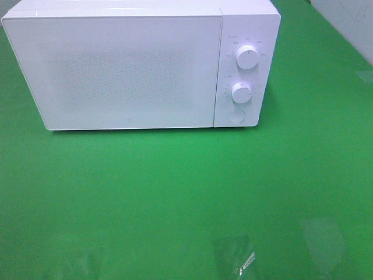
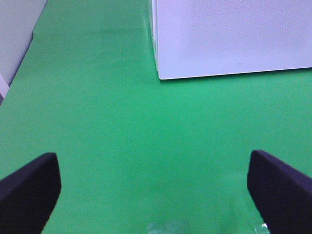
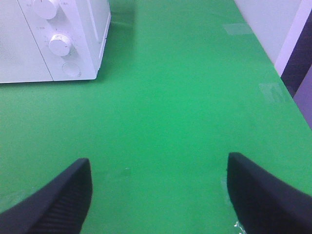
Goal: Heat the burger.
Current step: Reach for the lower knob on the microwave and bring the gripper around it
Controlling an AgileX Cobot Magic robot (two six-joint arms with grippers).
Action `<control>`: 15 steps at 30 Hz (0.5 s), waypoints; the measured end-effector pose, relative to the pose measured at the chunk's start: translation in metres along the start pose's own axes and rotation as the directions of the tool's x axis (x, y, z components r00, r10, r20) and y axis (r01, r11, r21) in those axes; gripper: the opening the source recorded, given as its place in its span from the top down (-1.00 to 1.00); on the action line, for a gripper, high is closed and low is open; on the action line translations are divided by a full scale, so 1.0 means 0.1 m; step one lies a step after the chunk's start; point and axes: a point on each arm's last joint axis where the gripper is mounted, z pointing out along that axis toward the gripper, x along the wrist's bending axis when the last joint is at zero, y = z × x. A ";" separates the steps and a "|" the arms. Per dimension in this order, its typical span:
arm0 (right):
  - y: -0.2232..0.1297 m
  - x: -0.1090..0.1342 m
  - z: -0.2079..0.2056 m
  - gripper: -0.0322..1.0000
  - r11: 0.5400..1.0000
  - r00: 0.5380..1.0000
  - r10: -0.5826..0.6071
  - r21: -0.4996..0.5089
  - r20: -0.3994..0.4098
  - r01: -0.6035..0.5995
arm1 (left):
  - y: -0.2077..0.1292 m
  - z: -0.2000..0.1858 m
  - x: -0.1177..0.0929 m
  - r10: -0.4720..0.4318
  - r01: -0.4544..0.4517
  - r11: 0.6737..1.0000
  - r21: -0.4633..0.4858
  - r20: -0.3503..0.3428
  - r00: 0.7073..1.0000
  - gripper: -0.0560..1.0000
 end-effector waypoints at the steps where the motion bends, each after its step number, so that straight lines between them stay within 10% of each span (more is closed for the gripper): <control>1: 0.00 0.00 0.00 -0.52 1.000 1.000 0.000 0.000 0.000 0.000 | 0.00 0.00 0.00 0.000 0.000 1.000 0.000 0.000 1.000 -0.92; 15: 0.00 0.00 0.00 -0.52 1.000 1.000 0.000 0.000 0.000 0.000 | 0.00 0.00 0.00 0.000 0.000 1.000 0.000 0.000 1.000 -0.92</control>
